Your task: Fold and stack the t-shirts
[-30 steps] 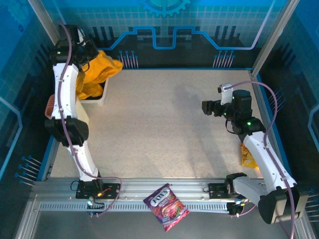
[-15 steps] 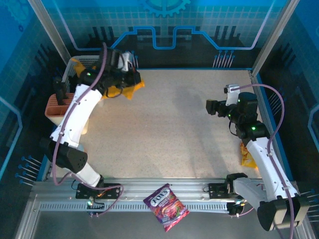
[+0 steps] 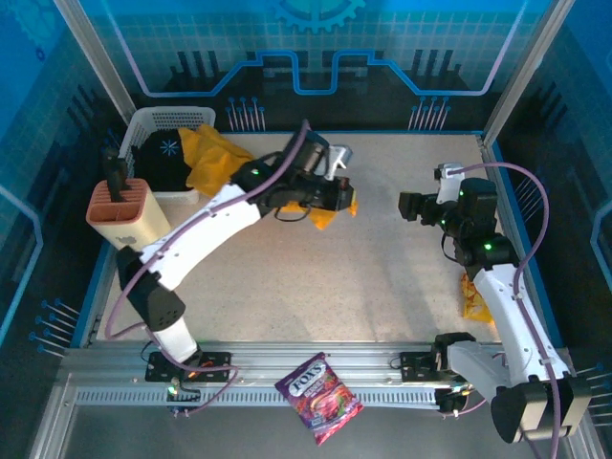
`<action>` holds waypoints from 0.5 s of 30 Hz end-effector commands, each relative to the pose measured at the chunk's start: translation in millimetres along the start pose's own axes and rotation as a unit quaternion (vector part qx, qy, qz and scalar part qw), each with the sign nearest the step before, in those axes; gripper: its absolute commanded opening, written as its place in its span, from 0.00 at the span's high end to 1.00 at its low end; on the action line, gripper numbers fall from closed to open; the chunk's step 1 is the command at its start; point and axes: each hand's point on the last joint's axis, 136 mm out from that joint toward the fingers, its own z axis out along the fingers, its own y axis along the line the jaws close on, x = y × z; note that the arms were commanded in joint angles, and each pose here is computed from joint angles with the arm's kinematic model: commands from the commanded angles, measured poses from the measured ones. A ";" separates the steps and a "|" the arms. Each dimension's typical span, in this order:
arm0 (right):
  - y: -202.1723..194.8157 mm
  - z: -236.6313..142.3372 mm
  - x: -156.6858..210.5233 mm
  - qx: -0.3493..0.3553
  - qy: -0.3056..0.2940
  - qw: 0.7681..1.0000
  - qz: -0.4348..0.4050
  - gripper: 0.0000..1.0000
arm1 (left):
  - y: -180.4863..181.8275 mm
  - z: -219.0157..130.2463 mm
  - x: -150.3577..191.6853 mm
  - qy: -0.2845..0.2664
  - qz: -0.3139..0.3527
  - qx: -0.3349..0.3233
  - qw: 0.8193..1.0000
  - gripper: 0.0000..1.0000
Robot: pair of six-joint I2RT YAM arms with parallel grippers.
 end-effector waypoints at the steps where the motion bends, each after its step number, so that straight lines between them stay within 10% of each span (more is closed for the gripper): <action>1: -6.4 0.4 6.0 0.006 0.008 1.000 0.018 0.07 | -14.0 36.7 9.4 0.012 -0.004 0.016 1.000 1.00; 12: -19.9 3.0 9.8 0.022 0.016 0.999 0.039 0.07 | -31.2 124.8 69.5 0.081 -0.026 0.035 0.996 1.00; 13: -21.2 3.4 10.8 0.023 0.019 0.999 0.041 0.07 | -32.9 126.1 72.3 0.085 -0.026 0.039 0.995 0.95; 15: -23.0 4.4 11.3 0.023 0.022 0.998 0.047 0.06 | -36.2 121.2 72.6 0.082 -0.022 0.044 0.995 0.51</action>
